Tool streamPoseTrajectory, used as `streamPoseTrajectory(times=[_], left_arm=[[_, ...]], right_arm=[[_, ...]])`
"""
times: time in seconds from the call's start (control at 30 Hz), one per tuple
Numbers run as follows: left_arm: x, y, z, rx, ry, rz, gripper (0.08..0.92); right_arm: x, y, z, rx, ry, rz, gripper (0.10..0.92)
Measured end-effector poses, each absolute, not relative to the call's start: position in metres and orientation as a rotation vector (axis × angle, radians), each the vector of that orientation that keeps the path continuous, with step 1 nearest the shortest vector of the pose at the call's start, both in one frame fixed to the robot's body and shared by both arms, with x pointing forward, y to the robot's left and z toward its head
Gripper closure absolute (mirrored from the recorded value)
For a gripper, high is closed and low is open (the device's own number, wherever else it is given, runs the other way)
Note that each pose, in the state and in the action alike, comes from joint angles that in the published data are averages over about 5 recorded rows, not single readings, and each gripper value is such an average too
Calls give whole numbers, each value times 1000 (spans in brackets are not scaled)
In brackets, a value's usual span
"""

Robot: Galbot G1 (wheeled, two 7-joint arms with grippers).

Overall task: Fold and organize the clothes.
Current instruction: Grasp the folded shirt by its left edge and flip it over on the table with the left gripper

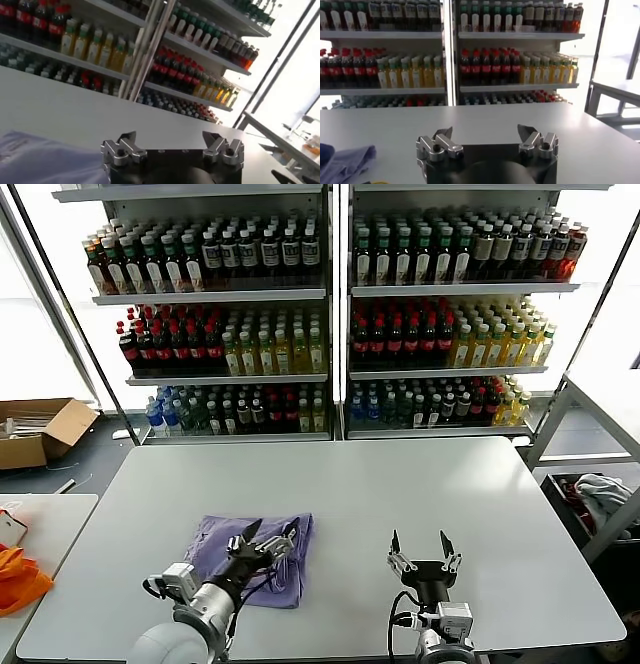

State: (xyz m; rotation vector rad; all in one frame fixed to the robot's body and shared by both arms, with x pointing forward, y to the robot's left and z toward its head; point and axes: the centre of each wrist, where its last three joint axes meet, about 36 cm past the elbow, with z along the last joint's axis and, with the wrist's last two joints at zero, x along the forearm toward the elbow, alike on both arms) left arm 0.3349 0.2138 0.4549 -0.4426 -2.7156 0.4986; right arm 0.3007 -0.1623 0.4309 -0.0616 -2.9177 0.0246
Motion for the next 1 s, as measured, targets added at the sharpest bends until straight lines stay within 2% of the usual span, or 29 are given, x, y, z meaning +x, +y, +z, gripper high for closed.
streamPoseTrajectory(times=[0.27,0.43,0.7,1.0], left_arm=[[343,270,440,-192,-2797,199,177],[347,295,427,-90,-2791,66,177],[352,318,411,-26,-2745,1,177],[352,325,402,-54,-2683,50,177]], right_arm=[[312,-162,428,-36,-2922,4,200],[314,-161,426,-28,-2920,-8,200],[314,-162,423,-32,-2911,-10,200],[311,-161,422,-34,-2907,-11,200]])
